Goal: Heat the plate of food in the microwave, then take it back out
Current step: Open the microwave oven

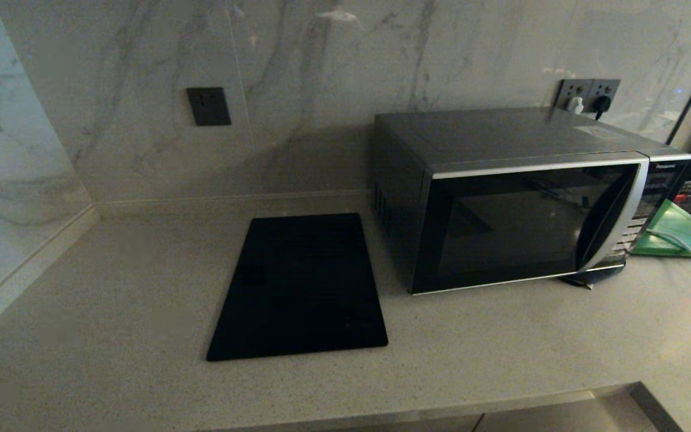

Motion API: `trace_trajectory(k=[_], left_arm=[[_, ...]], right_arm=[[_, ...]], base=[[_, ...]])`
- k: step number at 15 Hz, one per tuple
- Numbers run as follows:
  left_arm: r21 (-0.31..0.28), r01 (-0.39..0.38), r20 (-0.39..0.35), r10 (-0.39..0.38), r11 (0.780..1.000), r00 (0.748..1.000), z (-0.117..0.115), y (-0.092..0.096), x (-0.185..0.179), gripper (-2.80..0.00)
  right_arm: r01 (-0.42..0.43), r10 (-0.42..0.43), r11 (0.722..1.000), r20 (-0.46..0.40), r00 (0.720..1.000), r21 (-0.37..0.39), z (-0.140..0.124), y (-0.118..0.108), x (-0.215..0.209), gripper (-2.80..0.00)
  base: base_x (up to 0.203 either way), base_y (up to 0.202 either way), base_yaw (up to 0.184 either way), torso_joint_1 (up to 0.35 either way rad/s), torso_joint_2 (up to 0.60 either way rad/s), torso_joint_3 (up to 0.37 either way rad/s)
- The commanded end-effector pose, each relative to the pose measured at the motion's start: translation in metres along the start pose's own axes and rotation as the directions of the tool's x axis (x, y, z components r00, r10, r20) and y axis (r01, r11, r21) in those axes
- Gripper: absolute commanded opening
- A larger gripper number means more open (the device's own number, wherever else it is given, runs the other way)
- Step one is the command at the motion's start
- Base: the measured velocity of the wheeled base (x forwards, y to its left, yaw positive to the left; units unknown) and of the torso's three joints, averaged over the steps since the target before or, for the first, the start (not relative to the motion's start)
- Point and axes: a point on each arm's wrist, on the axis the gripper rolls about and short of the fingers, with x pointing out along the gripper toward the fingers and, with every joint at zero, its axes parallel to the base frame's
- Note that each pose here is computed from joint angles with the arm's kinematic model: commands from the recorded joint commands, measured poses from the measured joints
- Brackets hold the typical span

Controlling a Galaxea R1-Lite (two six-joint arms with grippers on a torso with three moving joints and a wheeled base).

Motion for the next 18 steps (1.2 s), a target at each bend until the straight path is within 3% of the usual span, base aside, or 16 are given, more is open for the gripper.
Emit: trace_trajectory(k=[1,18], left_arm=[[-0.001,-0.001,-0.001,0.001,1.000,1.000,0.0001,0.0000,0.0001,-2.80],[-0.001,-0.001,0.001,0.001,1.000,1.000,0.0001,0.0000,0.0000,-2.80]], right_arm=[[0.001,-0.001,1.000,-0.004,1.000,0.000,0.0000,0.0000,0.0002,-2.80],[-0.001,0.001,1.000,-0.004,1.000,0.000,0.0000,0.0000,0.0002,-2.80]], base=[[0.000,0.000,0.000,0.000,0.00,0.000],[0.000,0.000,0.000,0.000,0.00,0.000]])
